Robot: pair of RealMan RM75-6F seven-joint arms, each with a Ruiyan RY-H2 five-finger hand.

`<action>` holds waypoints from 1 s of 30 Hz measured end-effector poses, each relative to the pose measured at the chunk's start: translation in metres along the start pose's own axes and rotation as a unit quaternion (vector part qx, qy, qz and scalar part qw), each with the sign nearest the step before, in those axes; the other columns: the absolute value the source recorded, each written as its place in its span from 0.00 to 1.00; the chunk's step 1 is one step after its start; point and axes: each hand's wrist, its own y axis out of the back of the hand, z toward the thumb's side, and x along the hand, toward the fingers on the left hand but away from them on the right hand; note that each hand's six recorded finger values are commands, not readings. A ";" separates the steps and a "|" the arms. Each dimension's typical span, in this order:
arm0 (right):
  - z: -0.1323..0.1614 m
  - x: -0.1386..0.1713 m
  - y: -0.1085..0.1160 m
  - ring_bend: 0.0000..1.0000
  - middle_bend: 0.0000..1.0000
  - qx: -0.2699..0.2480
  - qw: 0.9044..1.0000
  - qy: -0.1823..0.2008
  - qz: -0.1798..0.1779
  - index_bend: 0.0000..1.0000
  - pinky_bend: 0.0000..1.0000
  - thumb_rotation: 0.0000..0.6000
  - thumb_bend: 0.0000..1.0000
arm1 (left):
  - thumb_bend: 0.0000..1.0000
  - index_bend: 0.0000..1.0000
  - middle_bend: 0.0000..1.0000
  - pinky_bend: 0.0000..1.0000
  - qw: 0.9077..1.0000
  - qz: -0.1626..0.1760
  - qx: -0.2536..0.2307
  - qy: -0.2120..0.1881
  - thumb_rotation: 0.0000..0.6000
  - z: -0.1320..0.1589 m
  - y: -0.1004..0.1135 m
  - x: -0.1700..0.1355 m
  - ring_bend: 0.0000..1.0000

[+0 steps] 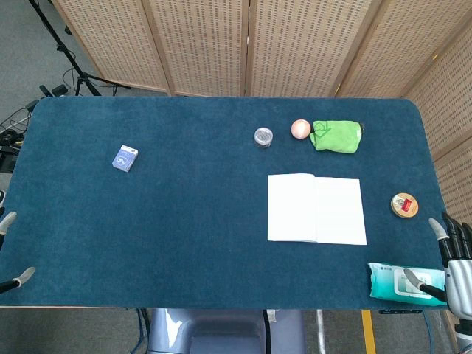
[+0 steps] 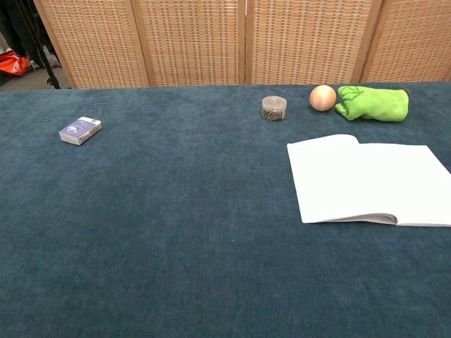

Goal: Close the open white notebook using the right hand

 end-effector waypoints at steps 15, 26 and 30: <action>0.005 -0.006 -0.014 0.00 0.00 0.020 0.999 0.030 0.031 0.00 0.00 1.00 0.00 | 0.00 0.00 0.00 0.00 1.000 -0.004 0.001 0.003 1.00 0.001 -0.001 0.001 0.00; 0.061 -0.064 -0.055 0.00 0.00 0.124 0.971 0.189 0.082 0.00 0.00 1.00 0.14 | 0.00 0.00 0.00 0.00 1.000 -0.003 -0.007 0.009 1.00 -0.004 0.003 0.001 0.00; 0.081 -0.081 -0.071 0.00 0.00 0.162 0.956 0.226 0.091 0.00 0.00 1.00 0.16 | 0.00 0.00 0.00 0.00 1.000 -0.004 -0.009 0.009 1.00 -0.006 0.004 0.001 0.00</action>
